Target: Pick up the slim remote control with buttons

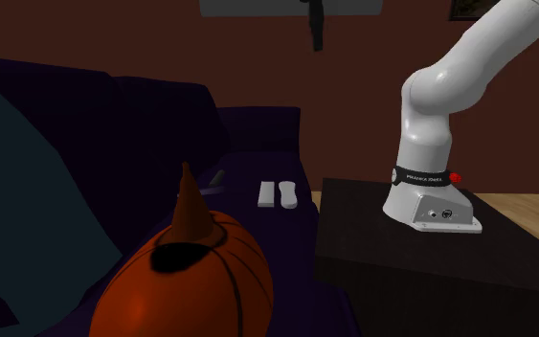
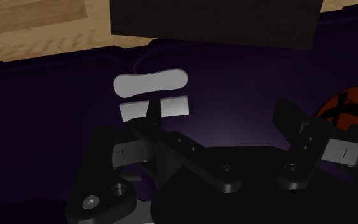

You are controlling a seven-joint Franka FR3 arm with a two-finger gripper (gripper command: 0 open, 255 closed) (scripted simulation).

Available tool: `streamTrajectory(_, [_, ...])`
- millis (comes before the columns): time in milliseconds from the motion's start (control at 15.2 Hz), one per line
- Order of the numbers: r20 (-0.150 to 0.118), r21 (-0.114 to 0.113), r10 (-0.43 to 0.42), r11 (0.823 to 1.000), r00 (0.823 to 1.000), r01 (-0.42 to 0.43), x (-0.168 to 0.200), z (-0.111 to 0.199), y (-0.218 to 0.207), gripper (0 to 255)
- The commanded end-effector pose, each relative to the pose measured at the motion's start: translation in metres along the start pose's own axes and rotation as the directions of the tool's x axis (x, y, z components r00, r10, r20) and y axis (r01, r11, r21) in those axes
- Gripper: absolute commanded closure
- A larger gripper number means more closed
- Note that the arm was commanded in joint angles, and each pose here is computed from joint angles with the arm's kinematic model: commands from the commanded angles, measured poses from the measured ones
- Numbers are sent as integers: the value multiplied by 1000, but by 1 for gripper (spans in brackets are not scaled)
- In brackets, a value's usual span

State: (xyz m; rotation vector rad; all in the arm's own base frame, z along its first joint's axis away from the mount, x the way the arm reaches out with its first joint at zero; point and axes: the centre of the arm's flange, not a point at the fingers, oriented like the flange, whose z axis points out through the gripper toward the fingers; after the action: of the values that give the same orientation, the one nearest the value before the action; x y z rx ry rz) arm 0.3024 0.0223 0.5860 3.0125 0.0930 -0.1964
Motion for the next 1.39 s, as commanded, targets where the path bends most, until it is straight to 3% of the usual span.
streamTrajectory(0, [0,0,0,1000,1000,0,0,0,0,0])
streamTrajectory(330, [-4,28,165,986,986,-165,33,57,5,0])
streamTrajectory(660, [-4,56,326,944,946,-325,64,113,14,0])
streamTrajectory(990, [1,84,477,876,879,-475,95,170,27,0])
streamTrajectory(1320, [11,110,615,783,788,-613,123,227,43,0])
